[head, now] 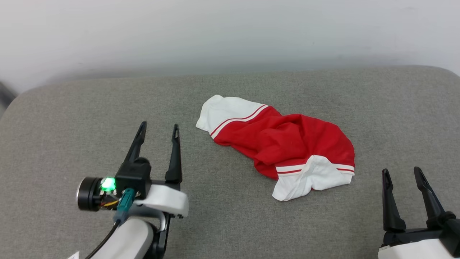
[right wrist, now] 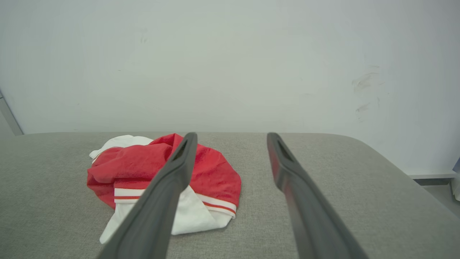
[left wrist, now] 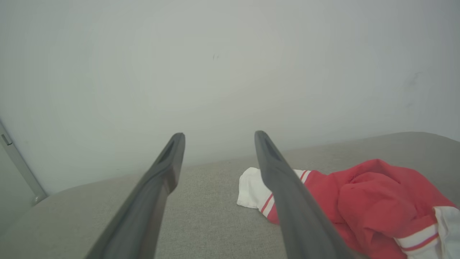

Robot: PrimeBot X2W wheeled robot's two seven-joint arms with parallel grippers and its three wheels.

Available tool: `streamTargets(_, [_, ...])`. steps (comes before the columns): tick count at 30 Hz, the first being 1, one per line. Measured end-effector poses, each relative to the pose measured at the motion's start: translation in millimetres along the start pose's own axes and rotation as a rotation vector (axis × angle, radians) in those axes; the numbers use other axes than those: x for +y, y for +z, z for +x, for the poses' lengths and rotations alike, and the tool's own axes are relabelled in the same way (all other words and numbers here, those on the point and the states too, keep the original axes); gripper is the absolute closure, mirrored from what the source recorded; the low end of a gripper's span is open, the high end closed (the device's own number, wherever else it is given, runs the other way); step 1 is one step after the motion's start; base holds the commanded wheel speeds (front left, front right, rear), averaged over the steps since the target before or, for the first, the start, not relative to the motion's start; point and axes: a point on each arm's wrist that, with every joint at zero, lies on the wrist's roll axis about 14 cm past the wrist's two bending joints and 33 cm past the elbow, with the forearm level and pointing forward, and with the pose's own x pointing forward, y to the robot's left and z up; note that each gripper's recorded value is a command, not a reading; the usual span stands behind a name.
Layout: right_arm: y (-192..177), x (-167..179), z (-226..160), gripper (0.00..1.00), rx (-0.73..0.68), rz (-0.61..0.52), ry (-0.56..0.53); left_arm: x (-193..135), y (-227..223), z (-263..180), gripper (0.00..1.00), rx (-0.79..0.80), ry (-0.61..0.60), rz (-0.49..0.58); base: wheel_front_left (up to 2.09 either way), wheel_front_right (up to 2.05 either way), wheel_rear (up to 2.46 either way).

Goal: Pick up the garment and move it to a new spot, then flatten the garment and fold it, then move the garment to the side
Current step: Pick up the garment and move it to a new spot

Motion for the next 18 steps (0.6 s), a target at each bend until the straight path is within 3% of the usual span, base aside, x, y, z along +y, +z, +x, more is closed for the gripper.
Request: streamTargets(18, [-8,6,-19,0.00,0.031,0.045,0.012,30,-36,-71,0.00,0.105,0.096,-0.017,0.00,0.00,0.00])
